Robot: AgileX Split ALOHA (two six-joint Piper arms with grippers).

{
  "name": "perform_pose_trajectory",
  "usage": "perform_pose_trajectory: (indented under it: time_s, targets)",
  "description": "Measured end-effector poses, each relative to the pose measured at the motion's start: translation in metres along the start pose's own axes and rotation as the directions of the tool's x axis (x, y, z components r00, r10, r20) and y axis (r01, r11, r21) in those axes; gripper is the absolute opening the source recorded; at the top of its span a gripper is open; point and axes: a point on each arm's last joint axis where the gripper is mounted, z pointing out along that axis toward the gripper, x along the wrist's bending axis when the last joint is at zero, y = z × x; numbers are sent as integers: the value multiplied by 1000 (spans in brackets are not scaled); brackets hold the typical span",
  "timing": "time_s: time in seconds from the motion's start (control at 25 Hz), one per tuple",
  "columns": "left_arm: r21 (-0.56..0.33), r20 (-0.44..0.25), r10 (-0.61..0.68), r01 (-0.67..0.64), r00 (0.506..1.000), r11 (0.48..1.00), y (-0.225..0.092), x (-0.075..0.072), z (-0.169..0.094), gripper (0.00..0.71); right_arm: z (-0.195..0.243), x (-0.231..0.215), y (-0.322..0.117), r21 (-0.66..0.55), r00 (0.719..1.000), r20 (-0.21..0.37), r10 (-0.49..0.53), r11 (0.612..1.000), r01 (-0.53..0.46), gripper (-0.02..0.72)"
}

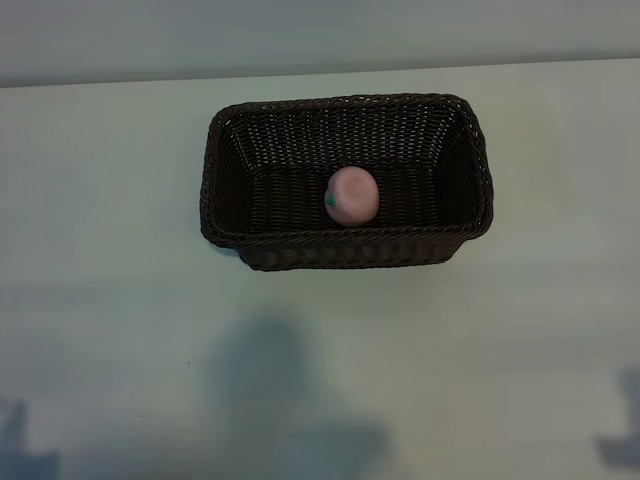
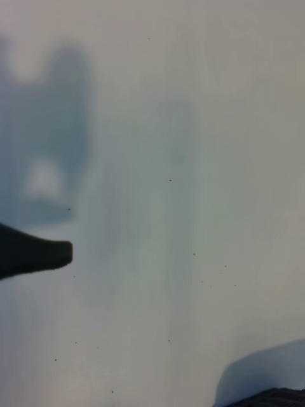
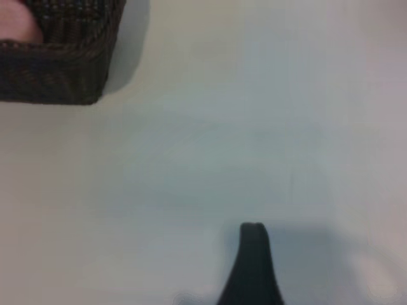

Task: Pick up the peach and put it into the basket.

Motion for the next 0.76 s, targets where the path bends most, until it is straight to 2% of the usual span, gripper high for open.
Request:
perform_pose_trajectory:
  time_s: [0.16, 0.76]
  targets:
    - [0, 0, 0, 0, 1000, 1000, 0, 0, 0, 587, 5, 2, 0, -21, 1000, -21, 14, 1000, -15, 561]
    - [0, 0, 3, -3, 1000, 1000, 0, 0, 0, 587, 5, 2, 1, -35, 1000, -20, 21, 999, -21, 545]
